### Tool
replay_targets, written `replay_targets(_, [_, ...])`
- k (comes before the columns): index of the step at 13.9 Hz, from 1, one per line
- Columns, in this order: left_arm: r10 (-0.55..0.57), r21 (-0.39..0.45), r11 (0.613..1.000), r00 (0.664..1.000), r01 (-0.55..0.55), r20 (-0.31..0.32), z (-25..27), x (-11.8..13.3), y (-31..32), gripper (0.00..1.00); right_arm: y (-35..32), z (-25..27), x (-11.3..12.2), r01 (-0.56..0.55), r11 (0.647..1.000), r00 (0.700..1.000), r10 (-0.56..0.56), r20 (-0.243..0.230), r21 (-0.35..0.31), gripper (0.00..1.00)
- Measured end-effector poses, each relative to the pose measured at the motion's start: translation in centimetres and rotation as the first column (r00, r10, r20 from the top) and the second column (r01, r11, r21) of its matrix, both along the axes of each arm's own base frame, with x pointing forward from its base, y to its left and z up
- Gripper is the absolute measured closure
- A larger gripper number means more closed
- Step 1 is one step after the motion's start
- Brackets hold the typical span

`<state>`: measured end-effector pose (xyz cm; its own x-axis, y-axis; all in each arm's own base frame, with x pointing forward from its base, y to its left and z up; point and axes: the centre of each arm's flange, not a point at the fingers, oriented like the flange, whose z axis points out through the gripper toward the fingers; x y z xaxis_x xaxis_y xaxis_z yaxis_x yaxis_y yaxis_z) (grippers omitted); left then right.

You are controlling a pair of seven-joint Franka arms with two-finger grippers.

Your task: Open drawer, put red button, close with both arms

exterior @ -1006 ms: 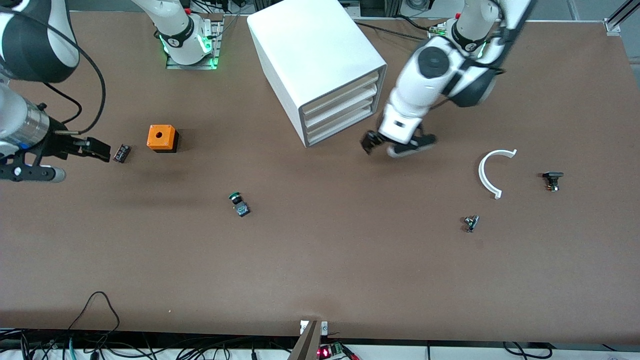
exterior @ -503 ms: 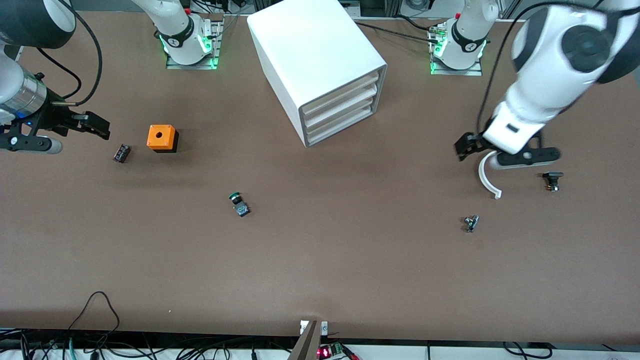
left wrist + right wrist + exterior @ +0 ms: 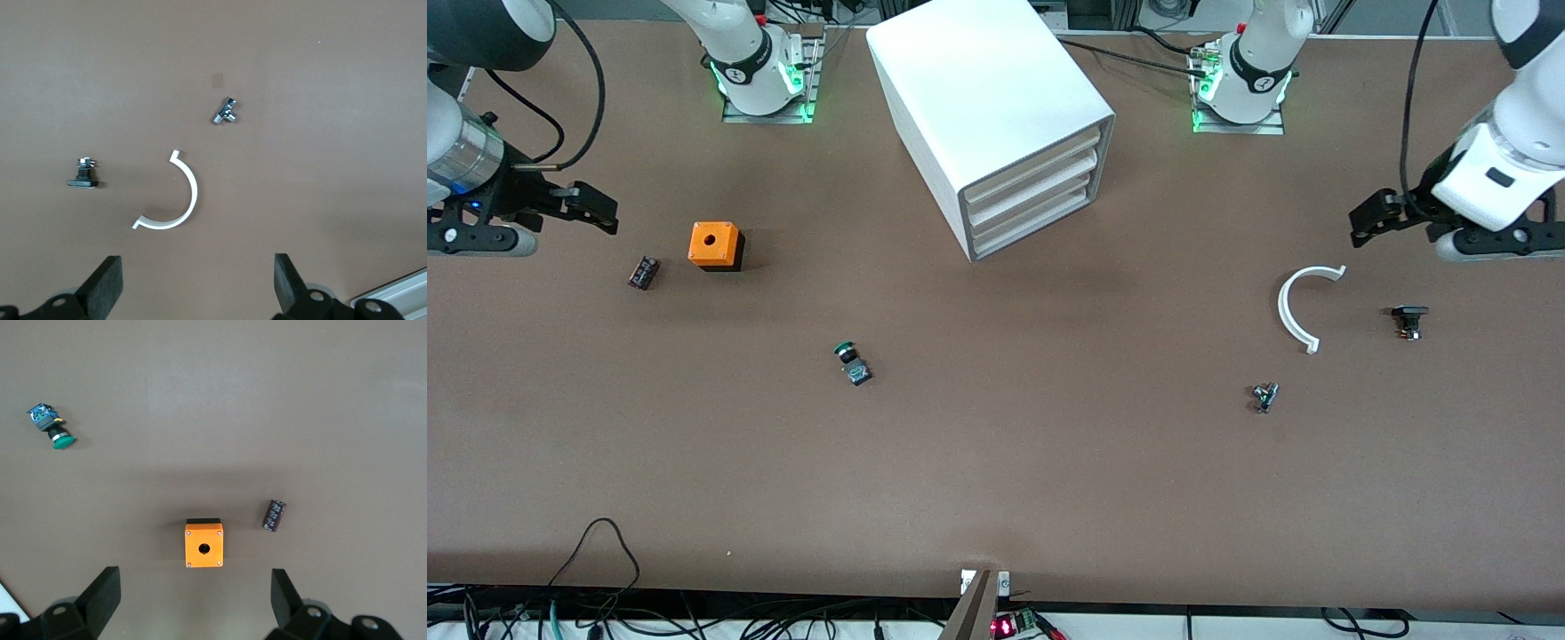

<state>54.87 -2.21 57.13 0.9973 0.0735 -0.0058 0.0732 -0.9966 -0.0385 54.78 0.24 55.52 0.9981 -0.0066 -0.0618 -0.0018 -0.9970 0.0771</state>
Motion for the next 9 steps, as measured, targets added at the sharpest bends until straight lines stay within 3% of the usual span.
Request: replay_targets(9, [-0.021,0.0,1.0,1.0,0.021,-0.004,-0.2,0.0,-0.6,0.0,0.2,1.2,-0.2,-0.002,1.0,1.0,0.002,0.011,0.002,0.0])
